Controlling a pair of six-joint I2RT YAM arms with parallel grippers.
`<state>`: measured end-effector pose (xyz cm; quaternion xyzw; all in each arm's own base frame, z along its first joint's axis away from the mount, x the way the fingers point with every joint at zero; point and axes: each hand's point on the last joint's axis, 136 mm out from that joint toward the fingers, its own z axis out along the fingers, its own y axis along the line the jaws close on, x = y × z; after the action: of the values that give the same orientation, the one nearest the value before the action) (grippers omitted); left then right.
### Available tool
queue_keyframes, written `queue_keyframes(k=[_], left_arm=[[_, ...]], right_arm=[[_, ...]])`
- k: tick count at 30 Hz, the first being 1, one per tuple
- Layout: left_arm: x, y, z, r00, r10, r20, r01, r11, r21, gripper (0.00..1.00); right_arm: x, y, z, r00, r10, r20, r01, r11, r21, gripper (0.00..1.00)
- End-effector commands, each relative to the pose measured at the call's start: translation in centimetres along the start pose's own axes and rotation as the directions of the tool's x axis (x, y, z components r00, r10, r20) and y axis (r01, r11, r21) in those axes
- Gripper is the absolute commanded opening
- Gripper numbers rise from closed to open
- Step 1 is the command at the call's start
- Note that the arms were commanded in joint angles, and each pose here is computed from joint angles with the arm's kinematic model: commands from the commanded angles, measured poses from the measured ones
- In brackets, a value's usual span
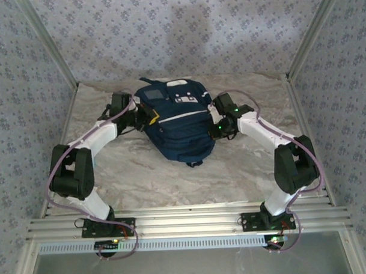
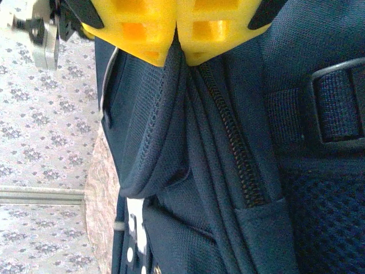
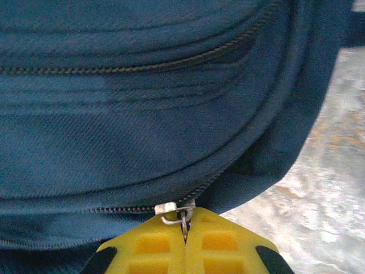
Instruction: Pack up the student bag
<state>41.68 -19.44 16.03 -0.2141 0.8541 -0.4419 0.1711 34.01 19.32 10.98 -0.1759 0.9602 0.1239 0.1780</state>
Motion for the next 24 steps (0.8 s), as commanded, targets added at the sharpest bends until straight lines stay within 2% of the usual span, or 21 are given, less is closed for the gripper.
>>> queue_keyframes(k=[1,3,4,5,6,9,10,11,16,24], left_arm=[[-5.0,-2.3,-0.7,0.983,0.148,0.110,-0.150,0.989,0.015,0.00],[-5.5,-2.2,0.2,0.983,0.157,0.091,-0.159,0.987,0.006,0.03],[-5.6,-2.1,0.6,0.985,0.154,0.078,-0.155,0.988,0.005,0.14],[-5.7,-2.0,0.9,0.986,0.153,0.067,-0.154,0.988,0.001,0.34],[-5.7,-1.9,0.9,0.987,0.151,0.060,-0.151,0.988,-0.010,0.48],[-5.7,-1.7,-0.2,0.979,0.192,0.075,-0.186,0.980,-0.074,0.76],[-5.7,-1.7,-1.1,0.973,0.213,0.086,-0.203,0.973,-0.107,0.77],[-5.6,-1.7,-2.0,0.968,0.232,0.100,-0.218,0.966,-0.137,0.88],[-3.0,-2.0,-5.3,0.960,0.245,0.137,-0.223,0.961,-0.163,0.90],[3.2,0.6,-4.7,0.988,0.005,0.154,0.004,0.998,-0.057,0.87]], right_arm=[[2.9,2.6,-0.7,0.996,-0.017,-0.086,0.014,0.999,-0.031,0.00],[3.1,5.6,-0.7,0.996,-0.038,-0.083,0.029,0.993,-0.110,0.00],[3.2,7.1,-0.6,0.996,-0.049,-0.079,0.036,0.988,-0.149,0.00],[3.0,8.4,-0.6,0.996,-0.053,-0.071,0.039,0.982,-0.187,0.00],[2.9,9.6,-0.4,0.996,-0.058,-0.065,0.042,0.974,-0.222,0.00],[2.0,12.0,0.2,0.998,-0.053,-0.045,0.038,0.953,-0.300,0.00],[1.3,12.9,0.3,0.998,-0.053,-0.023,0.042,0.942,-0.332,0.00],[0.8,13.6,0.5,0.999,-0.051,-0.016,0.042,0.935,-0.352,0.00],[-1.2,15.1,1.5,0.999,-0.053,-0.001,0.048,0.924,-0.379,0.00],[-4.2,15.9,1.1,0.996,0.023,0.085,0.014,0.912,-0.410,0.00]])
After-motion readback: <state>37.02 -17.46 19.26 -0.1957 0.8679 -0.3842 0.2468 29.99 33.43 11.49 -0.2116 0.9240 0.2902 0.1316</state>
